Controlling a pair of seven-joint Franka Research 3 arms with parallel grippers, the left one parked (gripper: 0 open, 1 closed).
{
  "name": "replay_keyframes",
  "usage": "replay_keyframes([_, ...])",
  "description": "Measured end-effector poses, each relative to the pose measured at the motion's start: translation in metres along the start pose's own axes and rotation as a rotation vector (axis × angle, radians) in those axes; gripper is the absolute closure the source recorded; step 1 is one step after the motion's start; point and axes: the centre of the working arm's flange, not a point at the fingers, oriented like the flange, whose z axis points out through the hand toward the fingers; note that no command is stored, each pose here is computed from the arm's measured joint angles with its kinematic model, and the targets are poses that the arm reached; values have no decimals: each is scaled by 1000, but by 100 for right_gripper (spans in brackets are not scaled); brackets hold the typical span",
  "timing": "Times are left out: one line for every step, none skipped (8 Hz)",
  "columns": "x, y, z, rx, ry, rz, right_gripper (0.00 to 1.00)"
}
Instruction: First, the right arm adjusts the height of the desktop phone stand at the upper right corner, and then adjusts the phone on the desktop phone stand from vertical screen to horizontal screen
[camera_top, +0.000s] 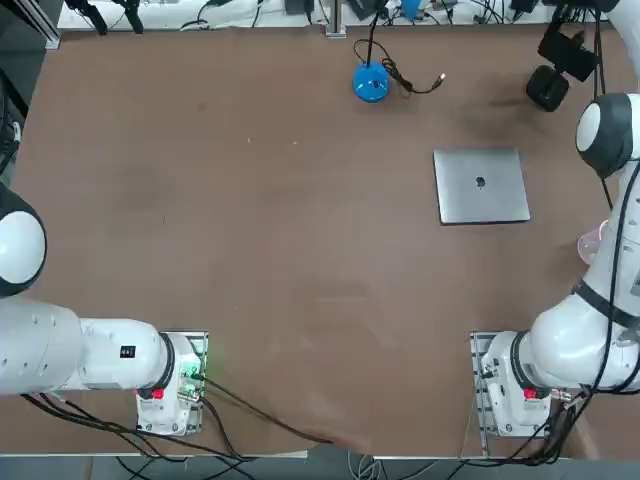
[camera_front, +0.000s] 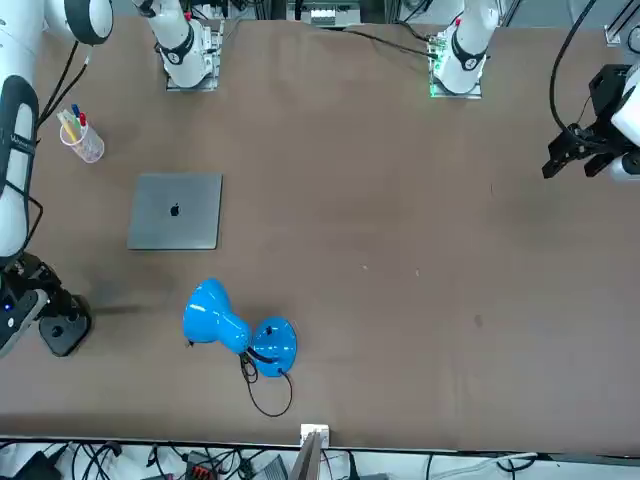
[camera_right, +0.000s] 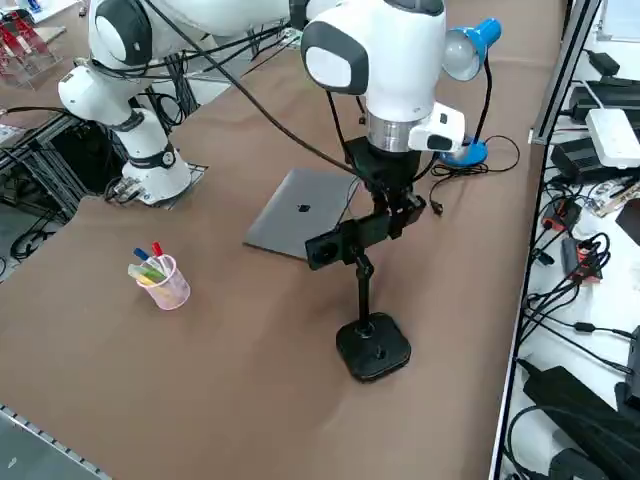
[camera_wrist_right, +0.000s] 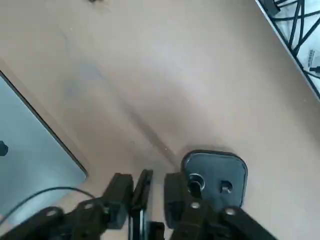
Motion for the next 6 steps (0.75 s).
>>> replay_keyframes([1,-1,-2,-3,1,-2,31])
replay_keyframes([0,-1,-4,-5,0,-1,13])
replay_keyframes([-1,-1,-9,-12,1,11,0])
replay_keyframes([-2,-2,-19,-27,1,30,0])
replay_keyframes([-4,-4,-32,-41,1,43,0])
replay_keyframes([-5,-8,-47,-50,6,69,0])
